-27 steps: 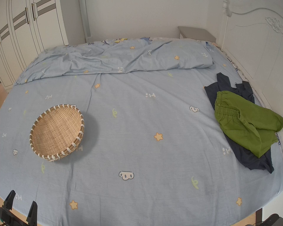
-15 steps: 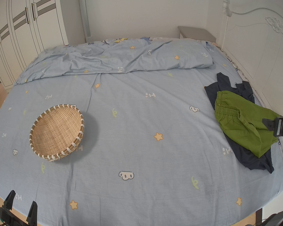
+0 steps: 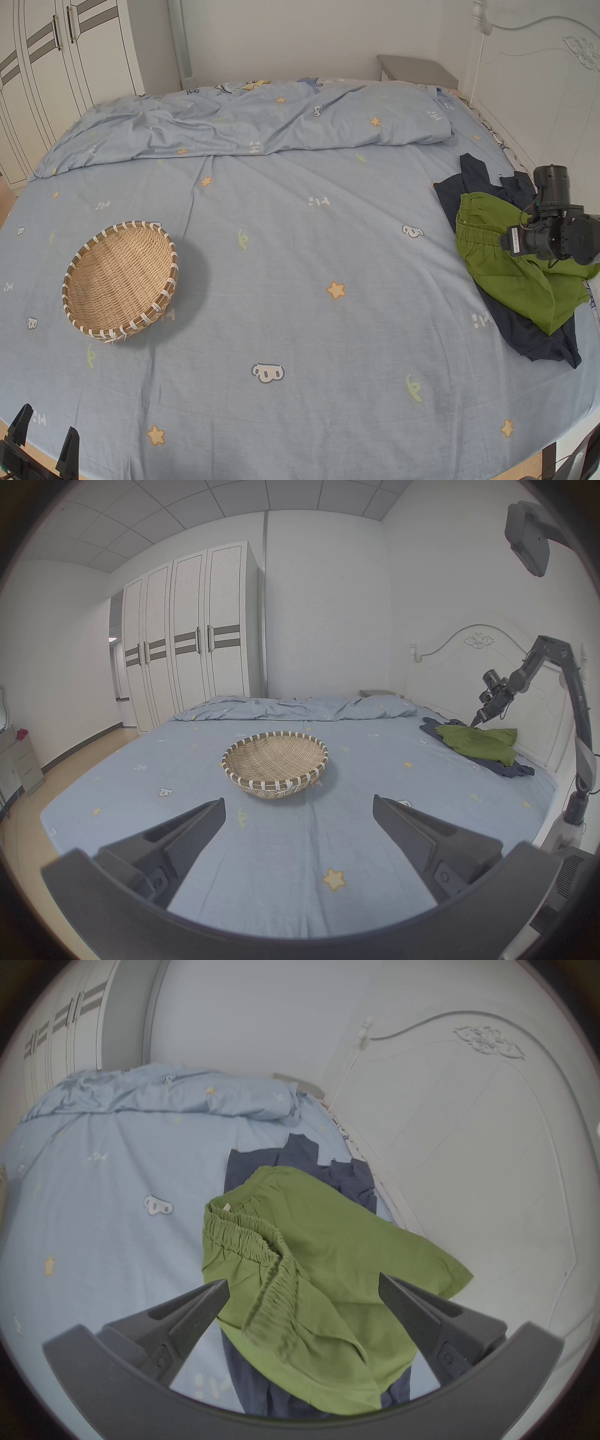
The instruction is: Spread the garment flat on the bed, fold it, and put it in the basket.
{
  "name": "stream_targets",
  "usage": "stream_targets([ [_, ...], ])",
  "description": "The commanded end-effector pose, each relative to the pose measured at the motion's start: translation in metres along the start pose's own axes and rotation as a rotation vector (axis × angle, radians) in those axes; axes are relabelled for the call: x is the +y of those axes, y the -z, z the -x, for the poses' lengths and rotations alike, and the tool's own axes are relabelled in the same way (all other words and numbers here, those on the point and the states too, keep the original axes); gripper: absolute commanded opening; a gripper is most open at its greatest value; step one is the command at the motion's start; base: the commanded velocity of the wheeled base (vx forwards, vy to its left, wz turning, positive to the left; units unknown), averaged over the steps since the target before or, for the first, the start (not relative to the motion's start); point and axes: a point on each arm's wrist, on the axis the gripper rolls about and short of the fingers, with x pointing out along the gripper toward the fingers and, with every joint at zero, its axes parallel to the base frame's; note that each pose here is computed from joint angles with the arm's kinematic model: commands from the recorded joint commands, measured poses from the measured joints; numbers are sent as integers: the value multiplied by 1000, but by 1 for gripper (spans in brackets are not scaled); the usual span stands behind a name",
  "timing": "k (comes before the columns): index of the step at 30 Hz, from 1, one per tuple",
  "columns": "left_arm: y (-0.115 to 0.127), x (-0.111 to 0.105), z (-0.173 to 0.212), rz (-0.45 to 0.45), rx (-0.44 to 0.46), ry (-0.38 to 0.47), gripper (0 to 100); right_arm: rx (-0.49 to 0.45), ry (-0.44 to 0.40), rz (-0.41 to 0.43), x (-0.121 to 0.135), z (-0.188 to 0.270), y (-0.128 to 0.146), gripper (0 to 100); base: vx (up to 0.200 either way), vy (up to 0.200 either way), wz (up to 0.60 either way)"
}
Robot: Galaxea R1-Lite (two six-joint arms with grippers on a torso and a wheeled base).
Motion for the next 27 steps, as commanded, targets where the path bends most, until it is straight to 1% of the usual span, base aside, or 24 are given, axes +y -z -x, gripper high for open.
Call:
stream_targets([
  [1,5,0,-1,0,12,-1,100,72,1,40,21,-43,9,100,0,0,0],
  [10,5,0,-1,0,12,-1,100,83,19,32,17,-51,10,100,0,0,0],
  [11,5,0,-1,0,12,-1,100,83,21,30,17,-51,9,0,0,0,0],
  [15,5,0,-1,0,12,-1,100,77,21,29,16,-50,7,0,0,0,0],
  [20,5,0,-1,0,12,-1,100,101,14,45,16,-45,8,0,0,0,0],
  [22,5,0,-1,0,12,-1,100,95,10,44,17,-42,6,0,0,0,0],
  [24,5,0,-1,0,11,-1,100,53,1,30,11,-24,-4,0,0,0,0],
  [26,5,0,-1,0,12,-1,100,48,-22,44,11,-4,-11,0,0,0,0],
  [27,5,0,-1,0,12,-1,100,61,-38,58,12,6,-12,0,0,0,0],
])
